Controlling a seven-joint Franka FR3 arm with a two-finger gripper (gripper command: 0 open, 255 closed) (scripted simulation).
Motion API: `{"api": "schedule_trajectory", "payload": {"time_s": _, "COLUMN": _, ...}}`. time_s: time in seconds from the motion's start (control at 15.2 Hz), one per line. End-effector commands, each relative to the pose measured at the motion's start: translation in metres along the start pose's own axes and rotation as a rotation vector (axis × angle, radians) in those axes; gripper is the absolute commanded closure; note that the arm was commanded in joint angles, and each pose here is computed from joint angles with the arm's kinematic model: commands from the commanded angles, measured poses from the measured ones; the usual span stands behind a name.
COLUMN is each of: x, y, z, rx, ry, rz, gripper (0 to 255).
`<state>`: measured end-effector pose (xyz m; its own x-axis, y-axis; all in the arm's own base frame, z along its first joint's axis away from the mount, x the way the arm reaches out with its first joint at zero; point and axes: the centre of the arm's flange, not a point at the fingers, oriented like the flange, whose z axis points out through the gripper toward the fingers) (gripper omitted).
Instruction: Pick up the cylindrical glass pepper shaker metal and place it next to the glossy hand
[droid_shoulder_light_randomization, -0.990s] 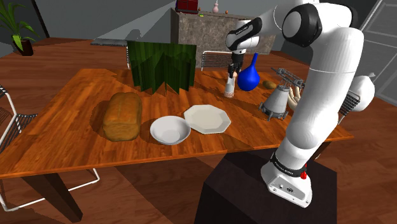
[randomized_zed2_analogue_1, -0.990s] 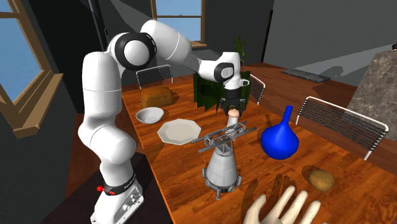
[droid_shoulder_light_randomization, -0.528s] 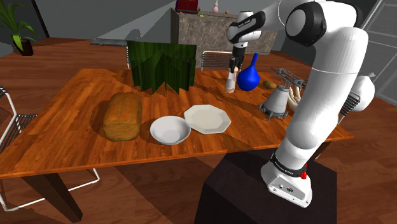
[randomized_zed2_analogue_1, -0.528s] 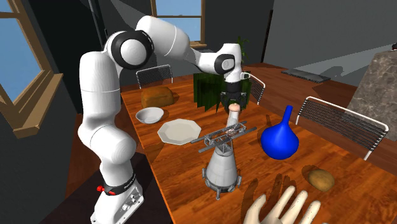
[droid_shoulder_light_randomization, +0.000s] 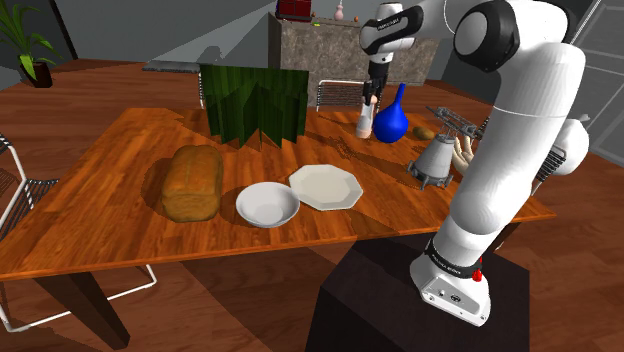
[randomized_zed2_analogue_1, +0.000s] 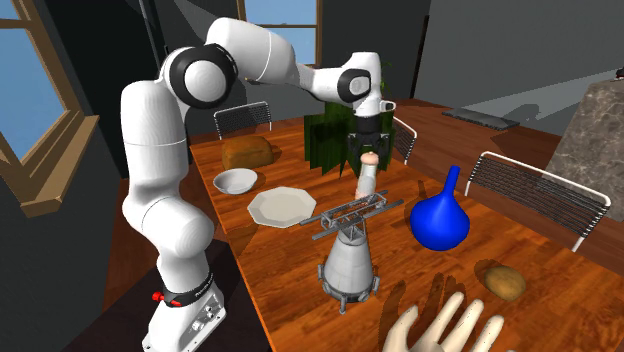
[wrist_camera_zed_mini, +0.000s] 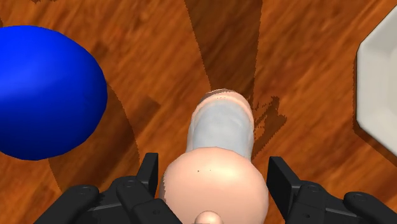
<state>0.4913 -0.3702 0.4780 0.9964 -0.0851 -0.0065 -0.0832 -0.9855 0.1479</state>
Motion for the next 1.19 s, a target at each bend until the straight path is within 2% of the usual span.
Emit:
{"api": "schedule_trajectory", "payload": {"time_s": 0.0, "x": 0.0, "y": 0.002, "z": -0.011, "rx": 0.0, "ry": 0.0, "rz": 0.0, "gripper": 255}}
{"api": "schedule_trajectory", "payload": {"time_s": 1.12, "x": -0.001, "y": 0.015, "z": -0.1, "rx": 0.0, "ry": 0.0, "rz": 0.0, "gripper": 255}}
